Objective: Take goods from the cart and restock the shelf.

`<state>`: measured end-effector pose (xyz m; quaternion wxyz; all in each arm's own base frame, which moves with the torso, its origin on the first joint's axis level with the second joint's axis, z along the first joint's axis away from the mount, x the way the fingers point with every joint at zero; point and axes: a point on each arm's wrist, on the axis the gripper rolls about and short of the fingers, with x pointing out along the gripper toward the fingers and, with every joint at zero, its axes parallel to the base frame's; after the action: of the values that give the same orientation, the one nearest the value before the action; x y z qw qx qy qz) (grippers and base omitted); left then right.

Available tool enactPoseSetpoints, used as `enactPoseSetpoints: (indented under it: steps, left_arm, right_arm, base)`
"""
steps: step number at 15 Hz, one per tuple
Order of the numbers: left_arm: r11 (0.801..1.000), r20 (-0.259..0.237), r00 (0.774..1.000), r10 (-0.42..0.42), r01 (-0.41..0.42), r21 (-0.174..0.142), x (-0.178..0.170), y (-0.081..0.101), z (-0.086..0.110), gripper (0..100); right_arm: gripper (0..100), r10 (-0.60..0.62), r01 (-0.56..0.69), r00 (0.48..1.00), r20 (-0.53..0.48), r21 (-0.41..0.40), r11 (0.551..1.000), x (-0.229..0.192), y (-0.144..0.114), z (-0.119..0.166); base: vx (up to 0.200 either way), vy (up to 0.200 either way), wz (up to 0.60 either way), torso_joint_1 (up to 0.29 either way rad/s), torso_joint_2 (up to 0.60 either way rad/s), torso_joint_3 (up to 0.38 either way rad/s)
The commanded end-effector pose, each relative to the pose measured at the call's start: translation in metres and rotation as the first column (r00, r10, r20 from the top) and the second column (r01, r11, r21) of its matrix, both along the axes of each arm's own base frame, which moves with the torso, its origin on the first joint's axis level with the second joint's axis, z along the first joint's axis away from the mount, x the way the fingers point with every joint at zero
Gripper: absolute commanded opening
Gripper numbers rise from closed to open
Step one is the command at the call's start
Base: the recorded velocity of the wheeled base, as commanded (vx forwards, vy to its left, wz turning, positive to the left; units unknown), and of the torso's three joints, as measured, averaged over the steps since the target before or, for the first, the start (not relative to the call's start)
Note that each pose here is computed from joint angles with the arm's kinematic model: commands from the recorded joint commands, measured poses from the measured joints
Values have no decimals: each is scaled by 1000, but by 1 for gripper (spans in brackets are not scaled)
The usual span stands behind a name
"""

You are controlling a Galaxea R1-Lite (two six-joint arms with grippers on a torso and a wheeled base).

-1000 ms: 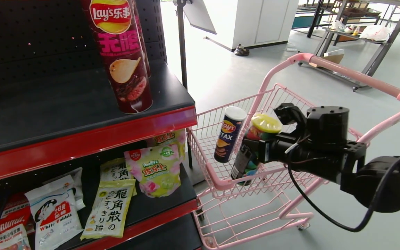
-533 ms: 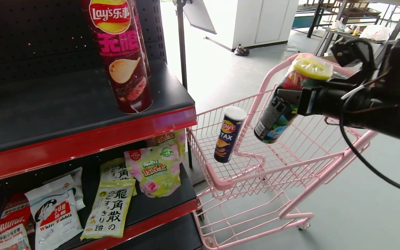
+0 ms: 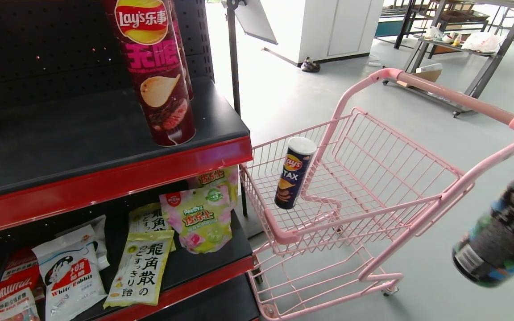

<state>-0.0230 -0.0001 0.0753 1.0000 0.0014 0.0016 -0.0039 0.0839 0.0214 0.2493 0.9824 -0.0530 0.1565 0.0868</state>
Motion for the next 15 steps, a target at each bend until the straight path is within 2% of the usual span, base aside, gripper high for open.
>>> enactPoseSetpoints:
  steps: [1,15]
  left_arm:
    - [1000,-1,1000,0,0,0,0,0,0,100]
    - [1000,-1,1000,0,0,0,0,0,0,100]
  right_arm:
    - [0,-187,188,982,23,-75,979,-48,-21,-36]
    - [0,-171,172,985,17,-100,980,-39,-21,-28]
  base:
    - [0,0,0,0,0,0]
    - [0,0,0,19,-68,-47]
